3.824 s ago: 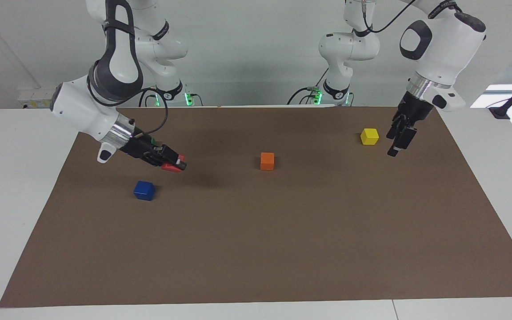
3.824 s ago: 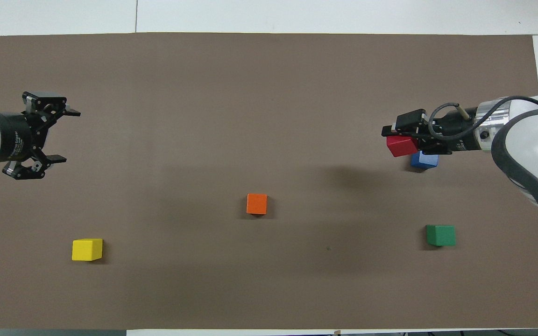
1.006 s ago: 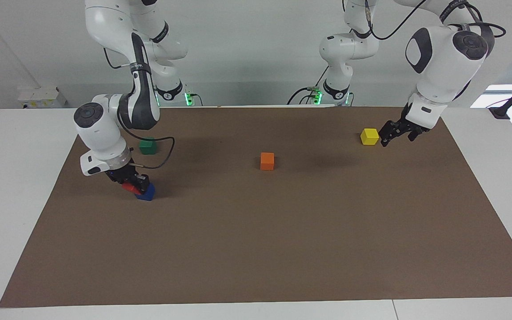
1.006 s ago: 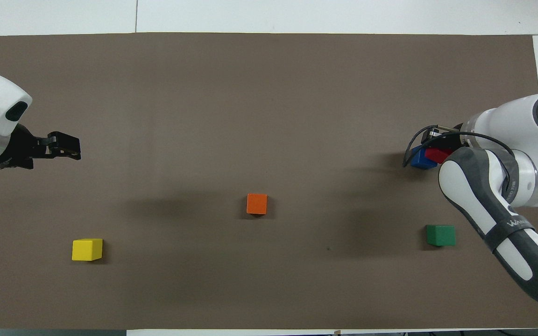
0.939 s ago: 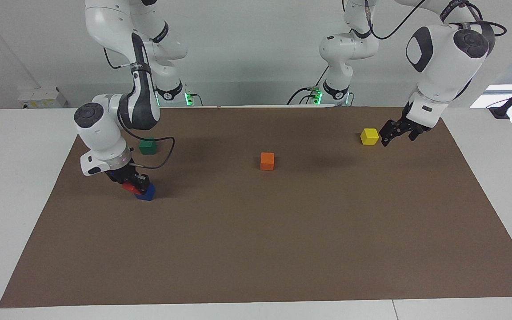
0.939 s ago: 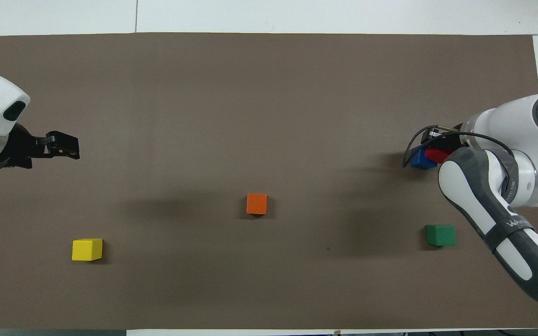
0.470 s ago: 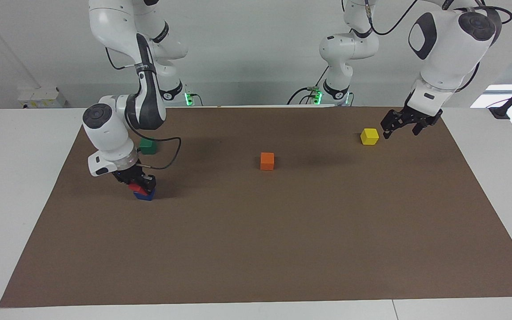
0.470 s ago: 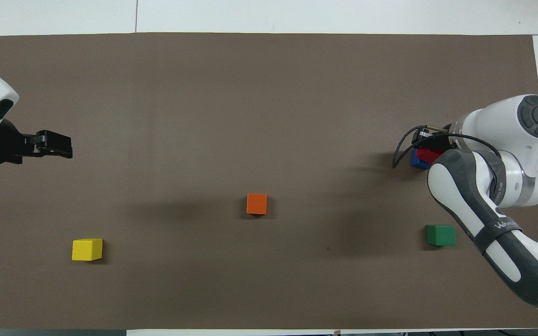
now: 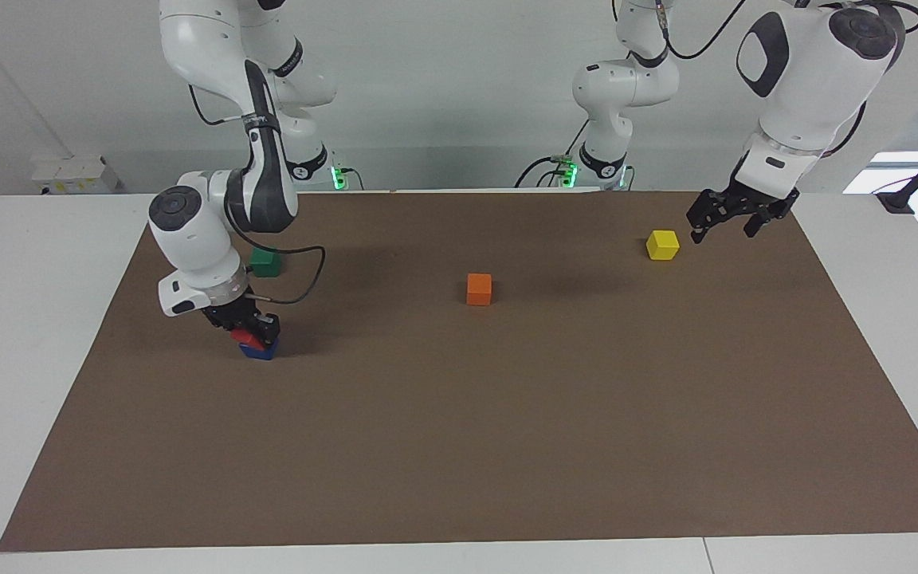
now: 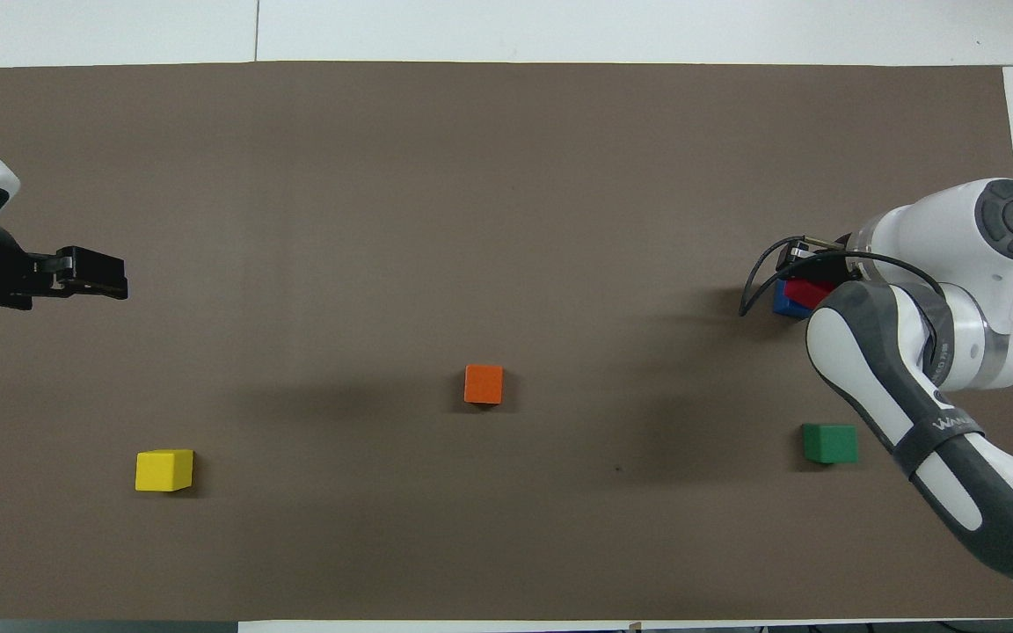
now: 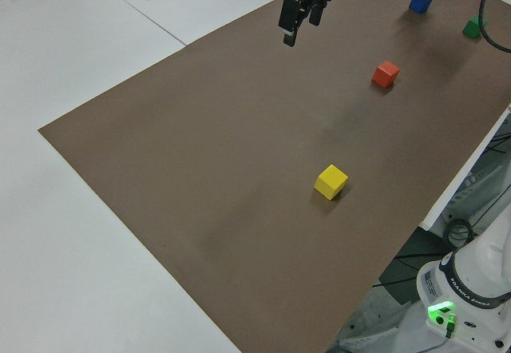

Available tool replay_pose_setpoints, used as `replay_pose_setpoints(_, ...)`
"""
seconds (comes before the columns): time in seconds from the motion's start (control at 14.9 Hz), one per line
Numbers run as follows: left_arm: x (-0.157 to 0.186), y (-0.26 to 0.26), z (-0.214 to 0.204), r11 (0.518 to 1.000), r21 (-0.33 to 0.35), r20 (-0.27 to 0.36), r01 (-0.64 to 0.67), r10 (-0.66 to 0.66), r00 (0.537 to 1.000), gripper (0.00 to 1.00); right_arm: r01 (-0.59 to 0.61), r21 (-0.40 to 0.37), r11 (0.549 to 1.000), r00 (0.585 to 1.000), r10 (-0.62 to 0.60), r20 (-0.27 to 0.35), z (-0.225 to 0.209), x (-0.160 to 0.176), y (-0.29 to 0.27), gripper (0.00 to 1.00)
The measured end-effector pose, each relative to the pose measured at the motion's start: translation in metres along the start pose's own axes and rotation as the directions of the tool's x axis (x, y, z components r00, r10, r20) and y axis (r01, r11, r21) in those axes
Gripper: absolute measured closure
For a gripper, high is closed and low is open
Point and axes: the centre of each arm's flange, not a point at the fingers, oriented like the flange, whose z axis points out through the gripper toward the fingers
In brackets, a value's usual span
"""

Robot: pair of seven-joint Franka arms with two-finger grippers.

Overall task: Transfer red block to right arm and stack on blue block
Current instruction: 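Lower the red cube onto the blue cube with the right gripper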

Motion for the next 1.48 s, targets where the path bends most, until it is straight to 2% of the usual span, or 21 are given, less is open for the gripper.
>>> replay_pose_setpoints(1.48, 0.0, 0.0, 0.0, 1.0, 0.0, 0.001, 0.0, 0.0, 1.0, 0.0, -0.014, -0.003, 1.0, 1.0, 0.014, 0.004, 0.002, 0.003, 0.012, 0.41)
